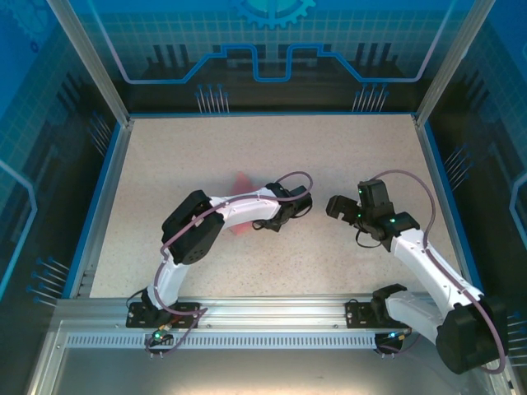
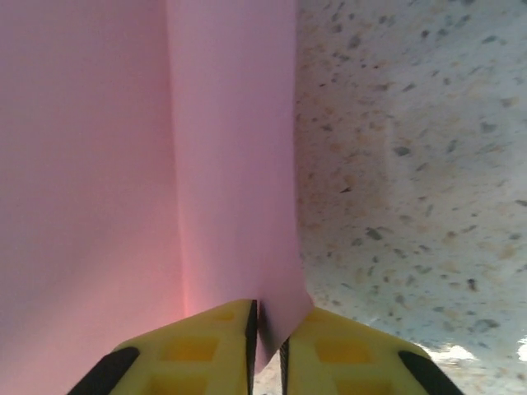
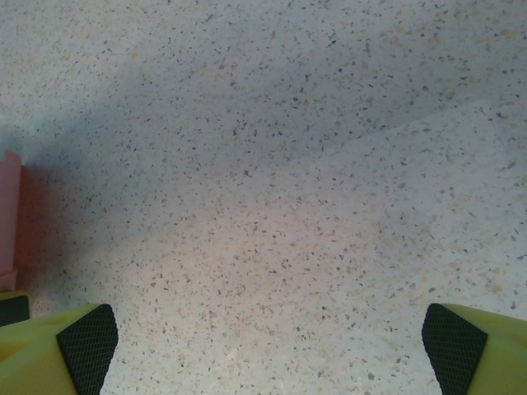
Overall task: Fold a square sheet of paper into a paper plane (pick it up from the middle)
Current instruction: Turn over the paper at the center of the table, then rotate the paper at the center of the table.
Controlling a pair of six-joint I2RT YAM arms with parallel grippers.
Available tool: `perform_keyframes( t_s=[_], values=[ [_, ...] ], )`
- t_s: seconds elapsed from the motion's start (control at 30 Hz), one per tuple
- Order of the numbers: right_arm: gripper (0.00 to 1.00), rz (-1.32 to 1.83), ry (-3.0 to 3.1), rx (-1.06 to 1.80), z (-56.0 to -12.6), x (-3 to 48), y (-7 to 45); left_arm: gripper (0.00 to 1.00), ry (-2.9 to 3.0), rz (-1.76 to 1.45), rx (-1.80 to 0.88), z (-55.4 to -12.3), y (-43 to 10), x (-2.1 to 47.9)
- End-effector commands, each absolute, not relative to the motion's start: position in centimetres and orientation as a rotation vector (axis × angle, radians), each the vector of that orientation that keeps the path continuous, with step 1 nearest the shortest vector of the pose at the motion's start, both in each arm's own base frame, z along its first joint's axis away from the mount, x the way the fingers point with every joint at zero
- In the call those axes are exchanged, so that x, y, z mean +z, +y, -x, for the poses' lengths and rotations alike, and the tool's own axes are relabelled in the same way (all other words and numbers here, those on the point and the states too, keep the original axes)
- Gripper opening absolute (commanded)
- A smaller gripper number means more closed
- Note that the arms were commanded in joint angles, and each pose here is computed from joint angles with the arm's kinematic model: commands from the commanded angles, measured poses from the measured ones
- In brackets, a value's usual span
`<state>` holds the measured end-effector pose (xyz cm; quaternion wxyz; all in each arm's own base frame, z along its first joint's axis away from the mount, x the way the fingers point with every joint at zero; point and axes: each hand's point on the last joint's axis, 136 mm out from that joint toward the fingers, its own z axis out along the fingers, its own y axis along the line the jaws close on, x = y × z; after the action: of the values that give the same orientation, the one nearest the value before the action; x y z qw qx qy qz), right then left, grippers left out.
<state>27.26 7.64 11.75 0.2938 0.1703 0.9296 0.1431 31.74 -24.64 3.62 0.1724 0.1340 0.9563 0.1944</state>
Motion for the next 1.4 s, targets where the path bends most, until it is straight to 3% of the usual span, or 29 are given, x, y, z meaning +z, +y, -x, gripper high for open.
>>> perform_keyframes(
  t_s=[0.0, 0.13, 0.37, 0.63, 0.83, 0.97, 1.13, 1.37],
  values=[
    [0.99, -0.499, 2.528, 0.351, -26.9, 11.3, 7.0, 0.24, 2.736, -0.349, 0.433, -32.1, -26.6, 3.6],
    [0.99, -0.497, 2.575, 0.370, -27.1, 10.7, 7.6, 0.35, 2.741, -0.359, 0.298, -31.9, -27.9, 5.0],
    [0.96, -0.390, 2.569, 0.626, -28.4, 11.4, 11.6, 0.54, 2.642, -0.328, -0.243, -30.7, -31.0, 13.0],
    [0.98, -0.182, 2.588, 0.818, -28.6, 12.0, 19.4, 0.71, 2.551, -0.033, -0.664, -31.4, -26.3, 16.1],
    [0.97, -0.099, 2.676, 0.950, -27.9, 10.2, 26.6, 0.75, 2.571, 0.236, -0.816, -32.0, -21.5, 13.1],
    [0.93, -0.131, 2.705, 1.003, -27.5, 9.0, 29.6, 0.70, 2.595, 0.318, -0.915, -32.1, -20.8, 10.8],
    [0.90, -0.190, 2.748, 0.964, -27.2, 7.1, 30.0, 0.65, 2.625, 0.365, -0.956, -33.6, -20.9, 8.5],
    [0.89, -0.209, 2.787, 0.911, -26.9, 6.1, 29.5, 0.68, 2.700, 0.435, -0.881, -34.1, -20.4, 5.1]
  ],
)
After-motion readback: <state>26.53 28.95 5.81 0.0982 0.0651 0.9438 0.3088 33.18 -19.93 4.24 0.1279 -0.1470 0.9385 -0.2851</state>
